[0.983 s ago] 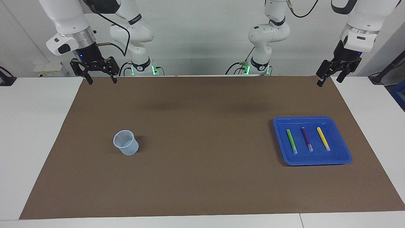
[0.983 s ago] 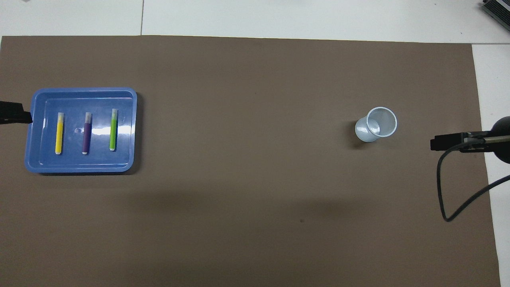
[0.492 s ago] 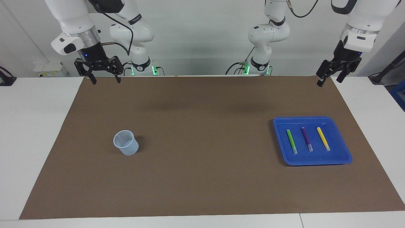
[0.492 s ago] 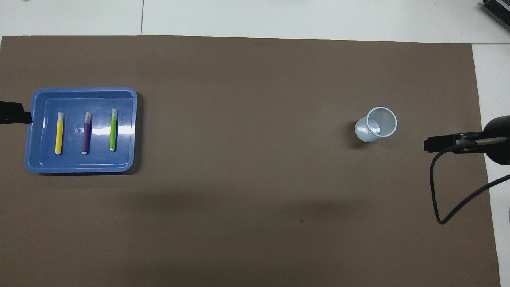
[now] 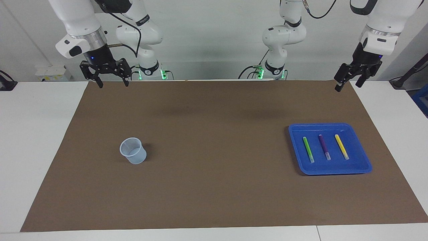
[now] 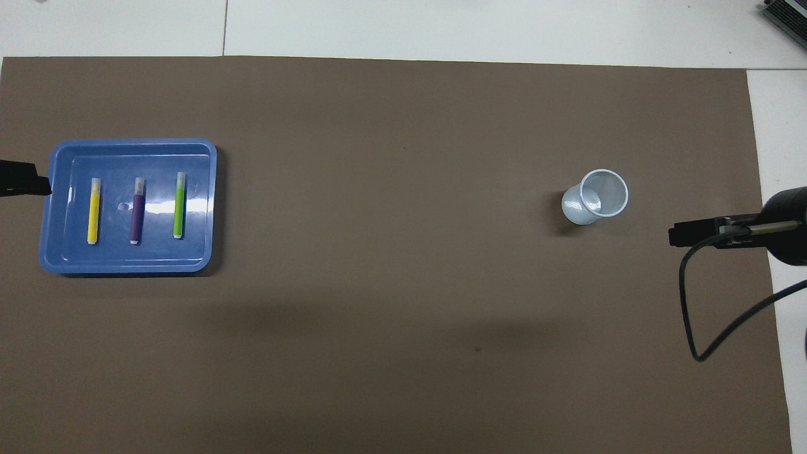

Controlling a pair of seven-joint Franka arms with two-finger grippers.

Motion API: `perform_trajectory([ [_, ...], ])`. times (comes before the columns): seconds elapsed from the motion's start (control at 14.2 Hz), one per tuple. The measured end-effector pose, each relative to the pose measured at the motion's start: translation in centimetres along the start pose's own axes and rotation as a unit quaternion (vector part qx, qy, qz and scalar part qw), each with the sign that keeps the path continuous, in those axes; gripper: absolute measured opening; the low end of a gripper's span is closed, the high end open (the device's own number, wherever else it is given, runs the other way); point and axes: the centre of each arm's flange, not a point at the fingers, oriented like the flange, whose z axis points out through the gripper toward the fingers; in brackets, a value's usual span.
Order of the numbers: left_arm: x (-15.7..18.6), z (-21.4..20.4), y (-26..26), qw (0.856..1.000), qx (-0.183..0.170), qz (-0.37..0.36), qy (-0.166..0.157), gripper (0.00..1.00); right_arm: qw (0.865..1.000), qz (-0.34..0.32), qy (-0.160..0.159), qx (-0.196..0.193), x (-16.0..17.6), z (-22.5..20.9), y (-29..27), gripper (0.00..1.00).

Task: Transfer and insert pens with both arms

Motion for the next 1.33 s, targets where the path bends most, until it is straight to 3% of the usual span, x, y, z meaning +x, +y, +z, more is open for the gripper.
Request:
perform_trajectory([
  [1.33, 0.0, 0.0, 0.0, 1.000, 0.000, 0.000, 0.000, 1.00, 0.999, -0.012, -0.041, 0.000, -1.3, 0.2, -0.2, 1.00],
])
